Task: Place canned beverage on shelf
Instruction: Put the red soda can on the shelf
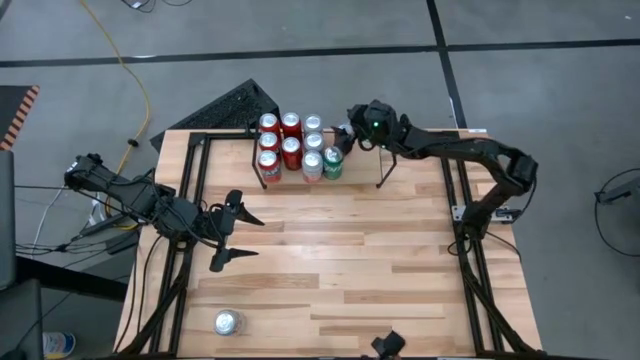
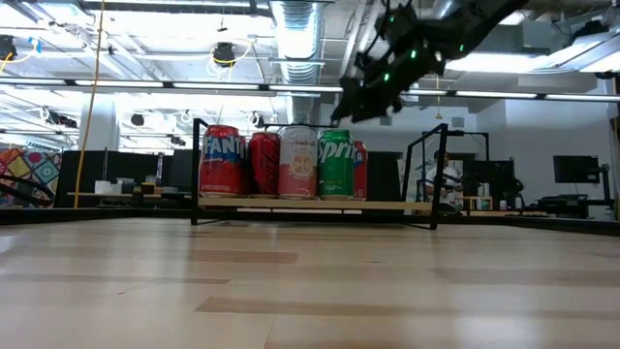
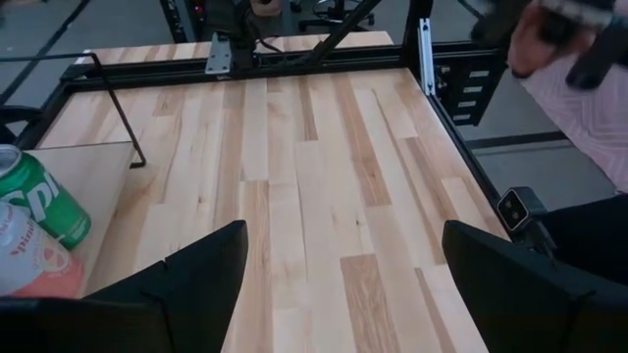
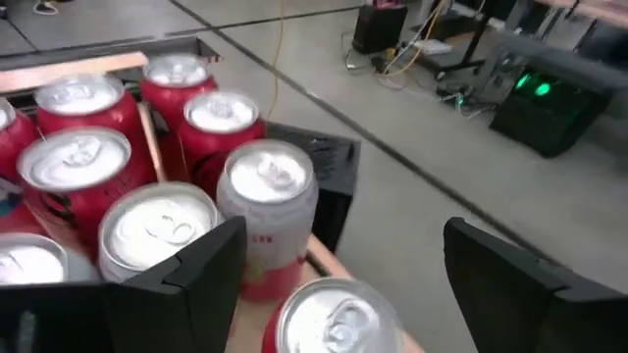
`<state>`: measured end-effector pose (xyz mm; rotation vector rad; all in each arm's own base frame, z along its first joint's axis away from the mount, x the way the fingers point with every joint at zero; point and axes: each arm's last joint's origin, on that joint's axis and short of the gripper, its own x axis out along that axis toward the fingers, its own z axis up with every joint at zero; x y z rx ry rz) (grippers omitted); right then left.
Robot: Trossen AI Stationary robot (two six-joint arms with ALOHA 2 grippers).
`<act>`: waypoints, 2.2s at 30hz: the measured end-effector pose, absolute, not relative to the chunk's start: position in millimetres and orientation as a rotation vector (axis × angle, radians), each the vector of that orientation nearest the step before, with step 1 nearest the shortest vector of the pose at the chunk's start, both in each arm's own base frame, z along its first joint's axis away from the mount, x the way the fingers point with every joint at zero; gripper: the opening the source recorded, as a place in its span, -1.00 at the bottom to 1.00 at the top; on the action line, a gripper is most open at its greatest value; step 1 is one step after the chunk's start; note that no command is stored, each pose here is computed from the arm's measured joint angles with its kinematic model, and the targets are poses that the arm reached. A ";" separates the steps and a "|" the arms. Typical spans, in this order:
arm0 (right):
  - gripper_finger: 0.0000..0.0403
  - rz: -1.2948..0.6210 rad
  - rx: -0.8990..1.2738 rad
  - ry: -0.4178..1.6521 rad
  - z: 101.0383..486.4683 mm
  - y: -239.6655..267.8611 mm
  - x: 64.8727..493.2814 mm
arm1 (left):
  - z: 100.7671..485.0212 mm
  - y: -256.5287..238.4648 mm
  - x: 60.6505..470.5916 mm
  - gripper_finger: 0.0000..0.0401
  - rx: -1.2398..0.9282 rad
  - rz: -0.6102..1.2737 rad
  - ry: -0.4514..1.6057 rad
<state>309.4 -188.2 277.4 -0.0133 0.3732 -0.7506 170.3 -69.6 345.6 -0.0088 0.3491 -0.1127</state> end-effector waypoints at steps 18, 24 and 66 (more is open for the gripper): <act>-0.93 -0.747 0.028 0.714 278.7 -148.3 291.4 | 348.2 -69.8 171.2 0.62 -0.057 -0.102 0.323; -0.99 -0.718 0.022 0.763 256.2 -147.5 308.3 | 347.8 -70.0 171.0 0.62 -0.083 -0.106 0.330; -1.00 -0.725 0.081 0.711 249.2 -173.8 307.4 | 345.1 -69.5 170.2 0.62 -0.037 -0.107 0.355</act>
